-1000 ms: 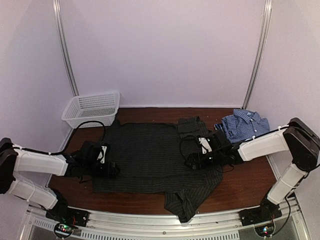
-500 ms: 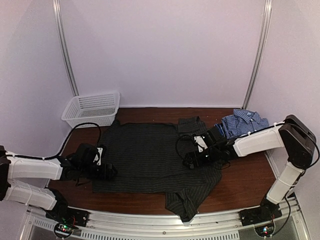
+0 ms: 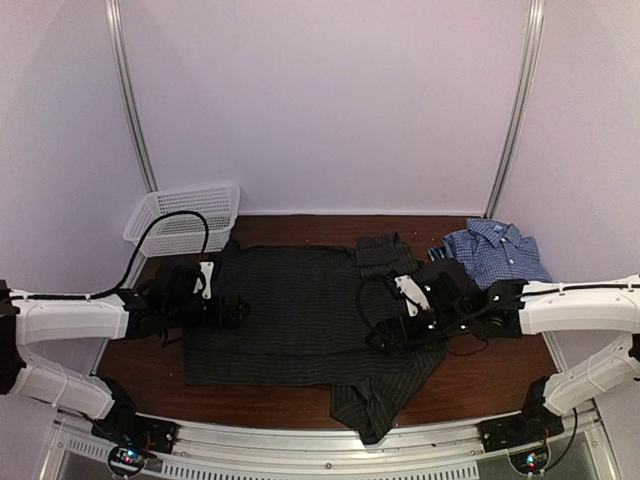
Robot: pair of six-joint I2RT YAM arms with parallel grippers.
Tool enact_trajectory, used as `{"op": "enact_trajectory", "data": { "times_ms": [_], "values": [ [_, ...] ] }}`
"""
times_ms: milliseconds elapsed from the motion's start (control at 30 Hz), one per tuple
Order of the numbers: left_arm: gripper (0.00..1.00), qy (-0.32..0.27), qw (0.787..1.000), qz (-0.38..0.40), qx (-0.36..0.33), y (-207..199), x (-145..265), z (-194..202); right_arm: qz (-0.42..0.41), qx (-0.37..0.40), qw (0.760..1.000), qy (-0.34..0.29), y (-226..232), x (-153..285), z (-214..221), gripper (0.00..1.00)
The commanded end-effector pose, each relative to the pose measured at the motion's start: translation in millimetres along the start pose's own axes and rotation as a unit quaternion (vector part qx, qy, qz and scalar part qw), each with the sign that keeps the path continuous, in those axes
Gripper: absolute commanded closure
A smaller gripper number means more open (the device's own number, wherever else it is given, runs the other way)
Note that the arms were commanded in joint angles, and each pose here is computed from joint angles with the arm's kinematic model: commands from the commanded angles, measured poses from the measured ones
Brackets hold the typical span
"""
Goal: Fold and stack the long sleeve shirts
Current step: Move the flattened shirt to the center of the board, then pick up the sleeve from the center of the board.
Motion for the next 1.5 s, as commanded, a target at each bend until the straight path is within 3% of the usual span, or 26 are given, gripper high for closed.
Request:
{"op": "enact_trajectory", "data": {
  "times_ms": [0,300,367,633,767,967,1233,1467],
  "values": [
    [0.02,-0.021,1.0,0.006,-0.022,-16.5,-11.5,-24.7,-0.002,-0.021,0.999,0.033,20.1,16.8,35.7,0.03],
    [0.02,0.0,0.999,0.021,-0.029,-30.3,-34.5,-32.0,-0.064,-0.016,0.993,0.094,69.7,13.2,96.6,0.12],
    [0.02,0.002,0.999,0.02,-0.03,-30.7,-37.8,-32.3,-0.077,-0.014,0.992,0.103,76.9,7.5,105.2,0.18],
    [0.03,-0.003,0.999,0.028,-0.043,-33.8,-35.6,-35.3,-0.098,-0.002,0.986,0.132,93.2,-8.2,114.5,0.66],
    [0.06,-0.007,0.997,0.053,-0.058,-39.7,-32.8,-35.5,-0.07,0.019,0.989,0.126,93.8,2.1,97.3,1.0],
    [0.07,-0.019,0.993,0.095,-0.071,-46.1,-25.2,-32.3,-0.01,0.067,0.994,0.087,93.2,24.5,40.2,1.0],
    [0.09,-0.02,0.989,0.12,-0.086,-50.1,-18.6,-27.9,0.069,0.107,0.987,0.098,49.1,1.3,-11.4,1.0],
    [0.13,-0.023,0.953,0.251,-0.169,-92.3,8.3,4.9,0.071,0.099,0.986,0.115,8.9,-35.3,-39.1,1.0]
  ]
}}
Point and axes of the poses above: each gripper's point midway between its finger pads, its own x axis back along the fingers, its own y axis along the line the jaws close on, z = x × y, the point moved 5 cm from there along x, back along the fingers, and after that the axes turned 9 degrees about x, right-handed, at the moved point
